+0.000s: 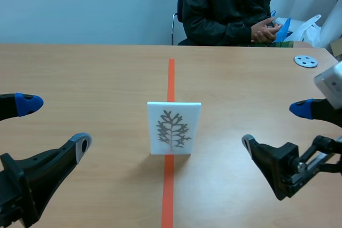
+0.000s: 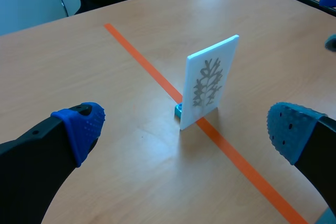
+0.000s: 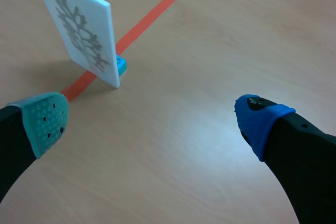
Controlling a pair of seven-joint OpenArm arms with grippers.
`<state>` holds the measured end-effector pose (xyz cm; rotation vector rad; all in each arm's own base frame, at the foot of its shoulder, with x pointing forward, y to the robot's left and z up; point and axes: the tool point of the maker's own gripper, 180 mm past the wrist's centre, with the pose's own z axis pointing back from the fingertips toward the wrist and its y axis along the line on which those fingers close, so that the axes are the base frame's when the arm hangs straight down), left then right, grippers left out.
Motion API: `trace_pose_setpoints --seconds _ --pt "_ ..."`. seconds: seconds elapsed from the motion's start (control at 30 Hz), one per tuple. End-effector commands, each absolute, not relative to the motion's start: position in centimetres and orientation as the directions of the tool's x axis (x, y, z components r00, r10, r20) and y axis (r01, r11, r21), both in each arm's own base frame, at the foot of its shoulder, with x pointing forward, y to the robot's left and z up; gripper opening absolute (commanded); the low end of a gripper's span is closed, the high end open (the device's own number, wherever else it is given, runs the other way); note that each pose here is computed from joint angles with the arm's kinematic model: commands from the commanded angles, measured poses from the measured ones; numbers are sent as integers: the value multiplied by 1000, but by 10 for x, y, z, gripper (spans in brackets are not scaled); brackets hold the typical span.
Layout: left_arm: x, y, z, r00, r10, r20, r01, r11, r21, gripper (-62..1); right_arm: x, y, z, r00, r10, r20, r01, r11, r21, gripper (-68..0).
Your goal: Sort the leaf by its shape. The table is split by an orange tape line. A compound leaf with several leaflets goes to the left side, a simple leaf with one blade goes to the right side. Return to the home posture when a red brick is placed on the table.
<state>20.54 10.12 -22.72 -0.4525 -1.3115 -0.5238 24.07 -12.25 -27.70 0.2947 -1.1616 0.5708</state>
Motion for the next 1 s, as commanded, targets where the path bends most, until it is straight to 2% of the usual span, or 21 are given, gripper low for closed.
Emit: trace_pose_setpoints --seconds 0.0,0.5,0.77,0.97 --pt "207 97 -219 147 -83 986 600 800 -23 14 251 -122 -275 255 274 927 -581 810 -79 4" --pt "207 97 -219 147 -83 986 600 800 -23 14 296 -65 -322 234 222 947 -702 712 6 4" --pt "207 97 -219 147 -83 986 600 800 -23 14 298 -12 -340 180 224 958 -775 632 -2 4" --pt "207 97 -219 147 -83 986 600 800 -23 14 297 12 -340 148 218 965 -799 601 -13 4"
